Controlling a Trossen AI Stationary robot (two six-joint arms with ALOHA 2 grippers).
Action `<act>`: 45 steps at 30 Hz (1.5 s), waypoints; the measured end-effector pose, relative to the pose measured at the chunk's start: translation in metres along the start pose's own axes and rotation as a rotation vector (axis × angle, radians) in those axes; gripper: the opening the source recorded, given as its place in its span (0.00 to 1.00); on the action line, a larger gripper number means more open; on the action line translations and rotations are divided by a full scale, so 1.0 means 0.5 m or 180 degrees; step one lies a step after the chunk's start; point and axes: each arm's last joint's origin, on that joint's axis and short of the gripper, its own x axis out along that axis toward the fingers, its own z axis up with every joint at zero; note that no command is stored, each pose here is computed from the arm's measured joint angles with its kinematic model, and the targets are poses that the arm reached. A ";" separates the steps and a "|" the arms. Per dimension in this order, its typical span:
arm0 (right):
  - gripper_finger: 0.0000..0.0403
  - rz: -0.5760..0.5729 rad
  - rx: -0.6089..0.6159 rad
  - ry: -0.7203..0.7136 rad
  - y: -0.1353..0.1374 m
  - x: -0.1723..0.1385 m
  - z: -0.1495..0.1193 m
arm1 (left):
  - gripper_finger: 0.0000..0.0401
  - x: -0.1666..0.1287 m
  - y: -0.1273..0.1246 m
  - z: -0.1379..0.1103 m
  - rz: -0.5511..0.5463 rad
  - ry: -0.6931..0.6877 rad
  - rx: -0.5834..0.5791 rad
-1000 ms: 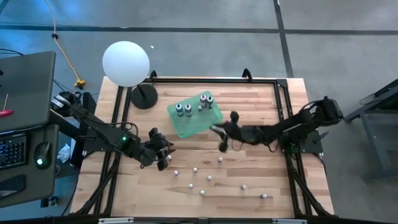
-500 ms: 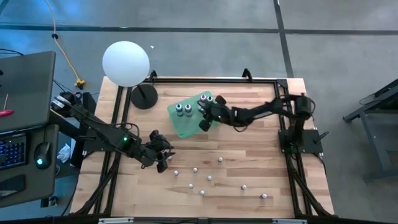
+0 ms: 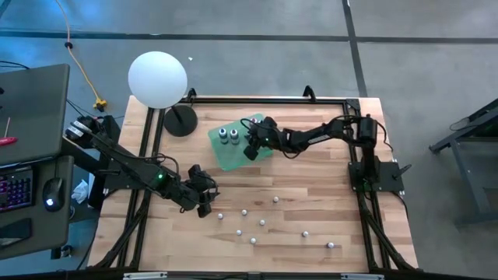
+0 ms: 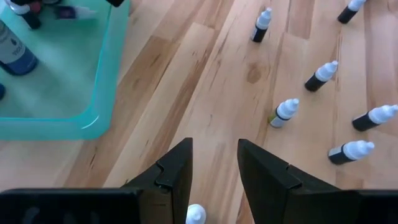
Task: Pick & Place food coloring
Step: Put the small orange bottle into the blue bin
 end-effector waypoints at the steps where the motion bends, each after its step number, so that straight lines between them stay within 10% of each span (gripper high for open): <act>1: 0.26 0.0013 -0.0005 0.0005 0.001 0.000 0.001 | 0.31 0.000 0.000 0.000 -0.0007 -0.0004 -0.0005; 17: 0.27 0.0957 -0.0453 -0.0062 0.118 -0.182 0.126 | 0.31 0.004 -0.001 -0.029 -0.0496 0.0801 0.0650; 45: 0.27 0.1133 -0.0876 0.0128 0.289 -0.327 0.054 | 0.29 0.082 0.002 -0.089 0.0081 0.0757 0.0578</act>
